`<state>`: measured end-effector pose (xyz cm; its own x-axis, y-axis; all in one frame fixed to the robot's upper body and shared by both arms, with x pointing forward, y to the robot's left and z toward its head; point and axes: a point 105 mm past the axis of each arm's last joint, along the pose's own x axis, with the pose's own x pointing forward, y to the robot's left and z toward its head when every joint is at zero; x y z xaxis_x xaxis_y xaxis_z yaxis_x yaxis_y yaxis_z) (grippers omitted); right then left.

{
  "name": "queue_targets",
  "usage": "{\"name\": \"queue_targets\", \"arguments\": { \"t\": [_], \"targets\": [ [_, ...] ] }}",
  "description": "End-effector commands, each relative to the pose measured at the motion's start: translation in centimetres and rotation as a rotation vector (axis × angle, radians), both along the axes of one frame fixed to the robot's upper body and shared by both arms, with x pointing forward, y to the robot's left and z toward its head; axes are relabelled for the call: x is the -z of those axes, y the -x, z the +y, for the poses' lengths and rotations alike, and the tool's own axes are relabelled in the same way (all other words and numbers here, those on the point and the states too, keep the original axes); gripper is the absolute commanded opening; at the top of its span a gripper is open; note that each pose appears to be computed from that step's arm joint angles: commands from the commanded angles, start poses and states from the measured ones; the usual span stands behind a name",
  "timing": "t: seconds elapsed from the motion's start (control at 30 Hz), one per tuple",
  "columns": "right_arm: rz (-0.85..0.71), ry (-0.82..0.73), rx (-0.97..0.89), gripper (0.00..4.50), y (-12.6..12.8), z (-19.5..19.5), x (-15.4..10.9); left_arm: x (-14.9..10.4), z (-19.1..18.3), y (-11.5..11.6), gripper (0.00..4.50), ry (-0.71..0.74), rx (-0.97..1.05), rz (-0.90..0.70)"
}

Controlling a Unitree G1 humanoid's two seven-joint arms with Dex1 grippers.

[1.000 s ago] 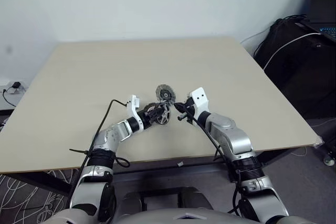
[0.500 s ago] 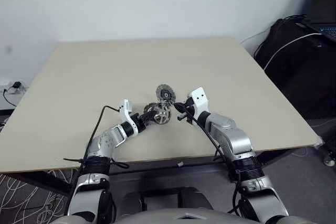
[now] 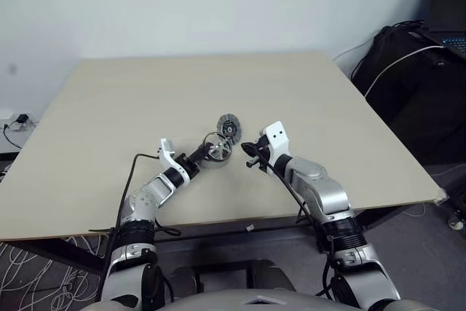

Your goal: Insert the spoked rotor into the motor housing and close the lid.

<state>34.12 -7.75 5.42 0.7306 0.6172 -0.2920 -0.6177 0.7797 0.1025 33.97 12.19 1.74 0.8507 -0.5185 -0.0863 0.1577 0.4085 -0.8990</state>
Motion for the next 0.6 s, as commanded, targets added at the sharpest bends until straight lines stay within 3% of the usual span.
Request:
{"name": "queue_targets", "arguments": {
  "t": [0.03, 0.17, 0.6],
  "targets": [
    [-0.061, -0.025, 0.0, 0.0, -0.3, 0.1, -1.8, -1.0, 1.8, 0.3, 0.39, 0.039, -0.08, -0.018],
    [-0.06, -0.025, -0.012, 0.0, -0.3, 0.2, -1.8, 0.2, 2.0, 1.1, 0.39, 0.037, -0.109, 0.033],
    [-0.064, -0.026, -0.013, 0.0, -0.4, 0.2, -2.0, -0.9, -0.4, 0.7, 0.39, 0.12, -0.002, 0.021]
  ]
}}
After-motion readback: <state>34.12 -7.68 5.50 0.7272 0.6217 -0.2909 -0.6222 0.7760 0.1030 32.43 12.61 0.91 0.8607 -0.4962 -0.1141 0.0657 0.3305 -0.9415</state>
